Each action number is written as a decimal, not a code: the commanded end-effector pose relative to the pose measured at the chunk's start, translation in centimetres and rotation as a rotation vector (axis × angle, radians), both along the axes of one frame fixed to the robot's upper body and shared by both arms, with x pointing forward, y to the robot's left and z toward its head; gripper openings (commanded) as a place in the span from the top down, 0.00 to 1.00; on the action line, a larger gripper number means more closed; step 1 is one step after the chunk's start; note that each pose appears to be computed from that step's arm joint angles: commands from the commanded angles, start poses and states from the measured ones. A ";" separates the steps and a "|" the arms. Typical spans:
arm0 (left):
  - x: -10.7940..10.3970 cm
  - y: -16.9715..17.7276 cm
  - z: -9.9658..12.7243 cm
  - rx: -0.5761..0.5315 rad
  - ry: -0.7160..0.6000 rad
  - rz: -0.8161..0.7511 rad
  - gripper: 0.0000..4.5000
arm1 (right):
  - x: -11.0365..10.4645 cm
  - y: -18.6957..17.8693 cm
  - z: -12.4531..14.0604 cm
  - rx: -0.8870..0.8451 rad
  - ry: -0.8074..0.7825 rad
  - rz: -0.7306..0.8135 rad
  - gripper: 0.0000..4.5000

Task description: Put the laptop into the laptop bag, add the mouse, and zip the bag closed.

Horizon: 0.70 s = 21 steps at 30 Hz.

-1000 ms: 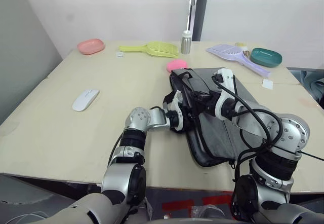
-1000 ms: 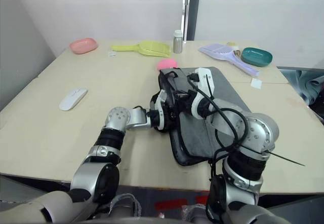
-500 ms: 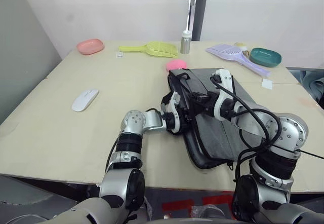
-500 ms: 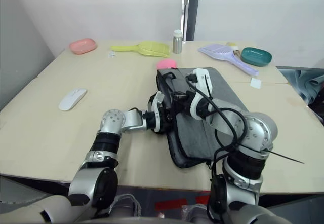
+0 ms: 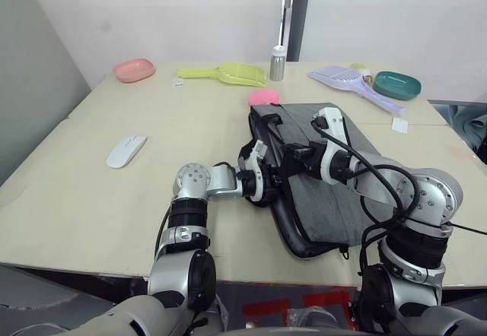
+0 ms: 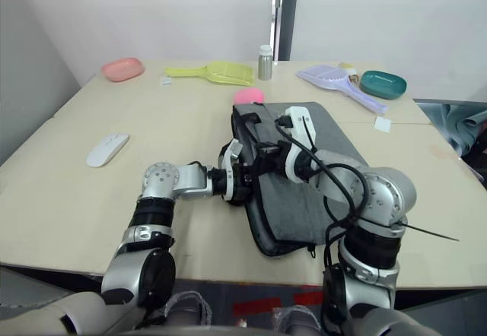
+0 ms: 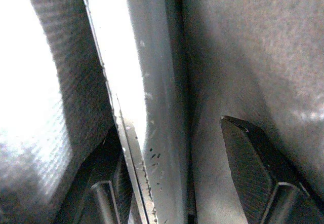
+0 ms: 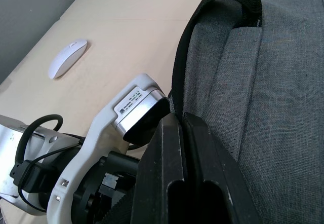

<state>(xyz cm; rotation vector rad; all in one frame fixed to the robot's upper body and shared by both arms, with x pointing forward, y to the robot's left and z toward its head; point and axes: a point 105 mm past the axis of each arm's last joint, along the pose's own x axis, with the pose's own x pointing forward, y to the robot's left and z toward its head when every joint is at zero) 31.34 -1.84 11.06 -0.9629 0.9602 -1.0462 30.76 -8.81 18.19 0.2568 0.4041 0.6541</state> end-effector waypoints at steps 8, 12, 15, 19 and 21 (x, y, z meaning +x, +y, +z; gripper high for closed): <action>-0.6 -1.4 1.8 -0.110 -0.050 -0.038 0.73 | 0.5 -1.1 1.7 0.027 -0.060 -0.052 1.00; -0.5 -1.9 1.7 -0.106 -0.047 -0.034 0.79 | 0.5 -1.1 1.7 0.026 -0.058 -0.056 1.00; -0.3 -1.9 1.7 -0.108 -0.048 -0.024 0.79 | 0.5 -1.1 1.7 0.025 -0.058 -0.058 1.00; 0.0 -0.9 1.8 -0.106 -0.058 -0.009 0.79 | 0.6 -1.5 1.5 0.017 -0.057 -0.075 1.00; 0.2 -0.3 2.0 -0.104 -0.066 -0.002 0.79 | 0.7 -1.7 1.5 0.015 -0.055 -0.083 1.00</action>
